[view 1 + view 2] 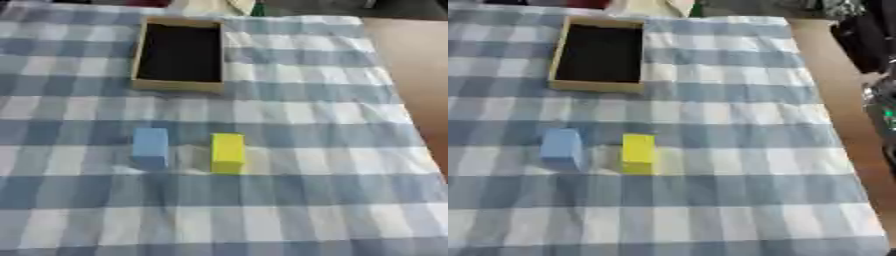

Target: Pick up objects on the table and place them in the box.

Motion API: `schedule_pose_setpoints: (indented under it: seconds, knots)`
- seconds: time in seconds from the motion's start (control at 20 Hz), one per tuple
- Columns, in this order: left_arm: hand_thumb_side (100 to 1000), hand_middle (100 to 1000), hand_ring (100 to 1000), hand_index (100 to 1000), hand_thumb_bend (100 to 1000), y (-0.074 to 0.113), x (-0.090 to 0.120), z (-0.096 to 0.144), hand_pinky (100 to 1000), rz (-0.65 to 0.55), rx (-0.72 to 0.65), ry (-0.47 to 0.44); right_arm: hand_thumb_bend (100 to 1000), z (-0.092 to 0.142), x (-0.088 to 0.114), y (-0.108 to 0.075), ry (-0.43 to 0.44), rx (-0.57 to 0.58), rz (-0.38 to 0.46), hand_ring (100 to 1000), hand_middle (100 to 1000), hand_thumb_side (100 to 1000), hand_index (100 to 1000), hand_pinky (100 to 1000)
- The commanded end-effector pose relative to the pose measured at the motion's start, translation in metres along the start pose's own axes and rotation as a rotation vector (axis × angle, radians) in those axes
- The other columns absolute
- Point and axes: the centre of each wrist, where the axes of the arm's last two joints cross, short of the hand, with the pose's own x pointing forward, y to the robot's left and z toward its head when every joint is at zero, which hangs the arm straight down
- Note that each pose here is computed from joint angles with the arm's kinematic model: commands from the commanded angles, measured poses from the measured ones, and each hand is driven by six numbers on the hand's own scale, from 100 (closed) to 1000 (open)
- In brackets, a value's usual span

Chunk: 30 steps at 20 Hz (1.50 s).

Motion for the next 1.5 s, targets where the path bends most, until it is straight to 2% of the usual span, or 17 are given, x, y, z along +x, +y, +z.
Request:
schedule_pose_setpoints:
  seconds: [0.05, 0.45, 1.1, 1.3, 1.35, 1.4, 1.5]
  knots:
    - [932, 632, 689, 806, 216, 0.005, 0.005, -0.006, 763, -0.016, -0.014, -0.033, 100, -0.011, 0.008, -0.011, -0.072, 0.095, 0.077, 783, 669, 1000, 751, 821]
    - [932, 633, 689, 805, 215, 0.005, 0.005, -0.007, 763, -0.013, -0.026, -0.038, 102, -0.027, 0.023, 0.000, -0.176, 0.280, 0.062, 800, 689, 1000, 765, 825]
    - [934, 633, 688, 805, 215, 0.003, 0.005, -0.007, 763, -0.008, -0.038, -0.036, 100, -0.026, 0.042, 0.041, -0.172, 0.531, -0.012, 808, 696, 1000, 766, 833]
    - [934, 634, 688, 805, 215, 0.003, 0.005, -0.007, 763, -0.008, -0.038, -0.034, 101, -0.026, 0.046, 0.049, -0.193, 0.562, -0.010, 812, 701, 1000, 771, 831]
    - [934, 634, 688, 805, 215, 0.003, 0.005, -0.007, 763, -0.008, -0.038, -0.034, 147, -0.026, 0.047, 0.051, -0.198, 0.571, -0.005, 817, 706, 1000, 776, 832]
    - [935, 634, 688, 805, 215, 0.003, 0.005, -0.007, 763, -0.007, -0.038, -0.033, 116, -0.025, 0.048, 0.054, -0.204, 0.585, -0.001, 822, 716, 1000, 782, 833]
    - [935, 634, 688, 805, 215, 0.003, 0.005, -0.006, 763, -0.006, -0.039, -0.032, 141, -0.025, 0.050, 0.058, -0.212, 0.612, 0.003, 831, 733, 1000, 798, 835]
